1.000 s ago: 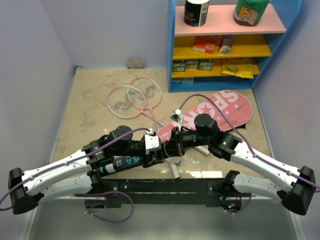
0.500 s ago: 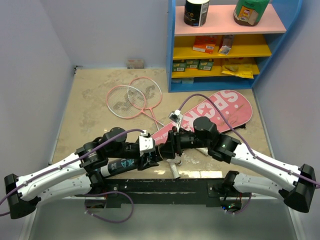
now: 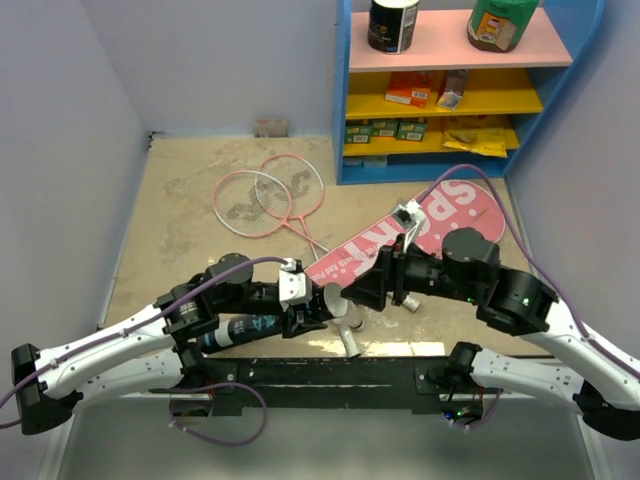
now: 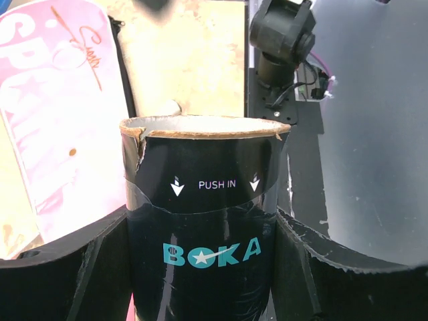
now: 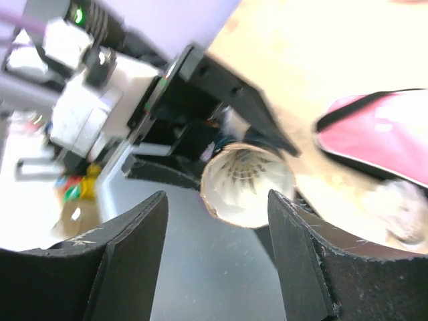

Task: Pack up the badminton gear

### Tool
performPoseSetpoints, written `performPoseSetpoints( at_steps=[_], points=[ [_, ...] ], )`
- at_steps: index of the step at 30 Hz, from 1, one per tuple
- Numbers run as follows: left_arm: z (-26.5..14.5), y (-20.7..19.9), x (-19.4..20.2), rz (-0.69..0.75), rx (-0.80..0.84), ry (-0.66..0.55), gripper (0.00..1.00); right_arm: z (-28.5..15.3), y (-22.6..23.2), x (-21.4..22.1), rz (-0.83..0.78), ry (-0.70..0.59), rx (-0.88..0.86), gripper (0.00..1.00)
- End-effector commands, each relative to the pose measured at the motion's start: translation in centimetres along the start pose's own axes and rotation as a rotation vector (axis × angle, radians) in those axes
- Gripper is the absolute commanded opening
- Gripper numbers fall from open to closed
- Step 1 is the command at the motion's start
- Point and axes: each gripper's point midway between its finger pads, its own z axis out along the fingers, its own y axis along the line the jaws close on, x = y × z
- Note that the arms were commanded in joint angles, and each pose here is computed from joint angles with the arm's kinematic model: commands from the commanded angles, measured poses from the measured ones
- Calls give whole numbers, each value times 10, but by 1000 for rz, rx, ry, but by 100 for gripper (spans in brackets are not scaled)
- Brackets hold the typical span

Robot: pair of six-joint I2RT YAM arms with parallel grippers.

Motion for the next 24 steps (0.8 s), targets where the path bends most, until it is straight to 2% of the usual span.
performPoseSetpoints(
  at_steps=[1,3,6,15,24],
  points=[
    [2,14,-19,17,-69,-51,4,-25,-53,-1,-2,4,342,64],
    [0,32,-11,3,-170,-6,2,-33,-80,7,-5,36,489,63],
    [-10,59,-5,-2,-337,37,0,-30,-107,26,-1,99,596,63],
    [-56,109,-7,-63,-724,29,0,10,-154,62,31,215,733,64],
    [-85,120,-18,-114,-869,-40,0,47,-178,80,57,279,780,64]
  ],
)
